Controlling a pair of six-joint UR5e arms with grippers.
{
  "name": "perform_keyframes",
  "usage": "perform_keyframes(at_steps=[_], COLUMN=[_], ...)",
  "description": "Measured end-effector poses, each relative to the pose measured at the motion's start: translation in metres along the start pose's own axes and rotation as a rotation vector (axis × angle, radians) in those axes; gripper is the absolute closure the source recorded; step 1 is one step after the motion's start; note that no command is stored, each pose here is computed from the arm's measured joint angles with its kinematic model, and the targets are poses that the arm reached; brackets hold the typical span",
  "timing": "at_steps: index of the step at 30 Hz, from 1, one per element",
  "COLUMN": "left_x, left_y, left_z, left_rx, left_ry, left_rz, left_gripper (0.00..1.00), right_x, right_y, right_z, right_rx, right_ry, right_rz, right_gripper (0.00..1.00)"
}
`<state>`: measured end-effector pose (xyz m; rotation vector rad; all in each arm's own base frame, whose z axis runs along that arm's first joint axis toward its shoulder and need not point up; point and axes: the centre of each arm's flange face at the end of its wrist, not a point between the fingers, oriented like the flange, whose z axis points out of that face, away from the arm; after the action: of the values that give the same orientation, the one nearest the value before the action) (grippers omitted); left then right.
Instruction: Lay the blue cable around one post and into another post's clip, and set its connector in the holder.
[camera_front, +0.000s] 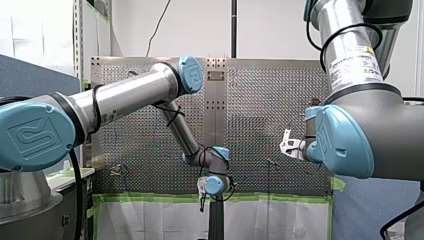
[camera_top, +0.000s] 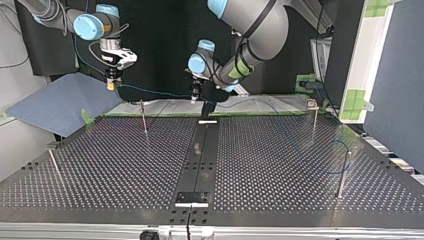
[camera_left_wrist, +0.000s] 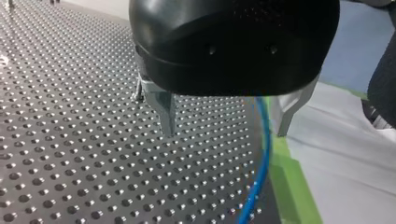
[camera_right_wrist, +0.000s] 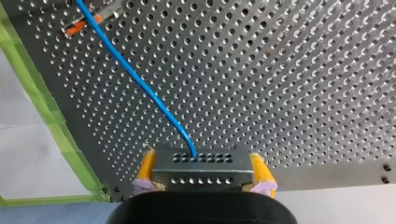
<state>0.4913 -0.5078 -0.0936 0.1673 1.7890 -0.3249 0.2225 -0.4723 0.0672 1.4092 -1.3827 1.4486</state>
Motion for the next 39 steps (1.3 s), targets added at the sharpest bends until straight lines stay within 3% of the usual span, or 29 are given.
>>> perform_keyframes(at_steps=[14, 23, 36, 39], left_x=[0.000, 0.000, -0.001, -0.001], left_y=[0.010, 0.008, 0.012, 0.012], left_z=[-0.004, -0.002, -0.001, -0.001], left_rx=[-0.100, -0.074, -0.091, -0.092], left_ry=[0.014, 0.011, 0.007, 0.007], left_rz=[0.089, 0.064, 0.055, 0.055], left_gripper=[0.00, 0.00, 0.00, 0.07], right_x=[-0.001, -0.001, -0.001, -0.001], right_y=[-0.002, -0.003, -0.003, -0.003], right_z=[-0.001, -0.001, -0.001, -0.001], right_rx=[0.004, 0.005, 0.001, 0.001], right_ry=[-0.003, -0.003, -0.005, -0.003], right_rz=[-0.001, -0.002, -0.004, -0.005], right_gripper=[1.00, 1.00, 1.00, 1.00])
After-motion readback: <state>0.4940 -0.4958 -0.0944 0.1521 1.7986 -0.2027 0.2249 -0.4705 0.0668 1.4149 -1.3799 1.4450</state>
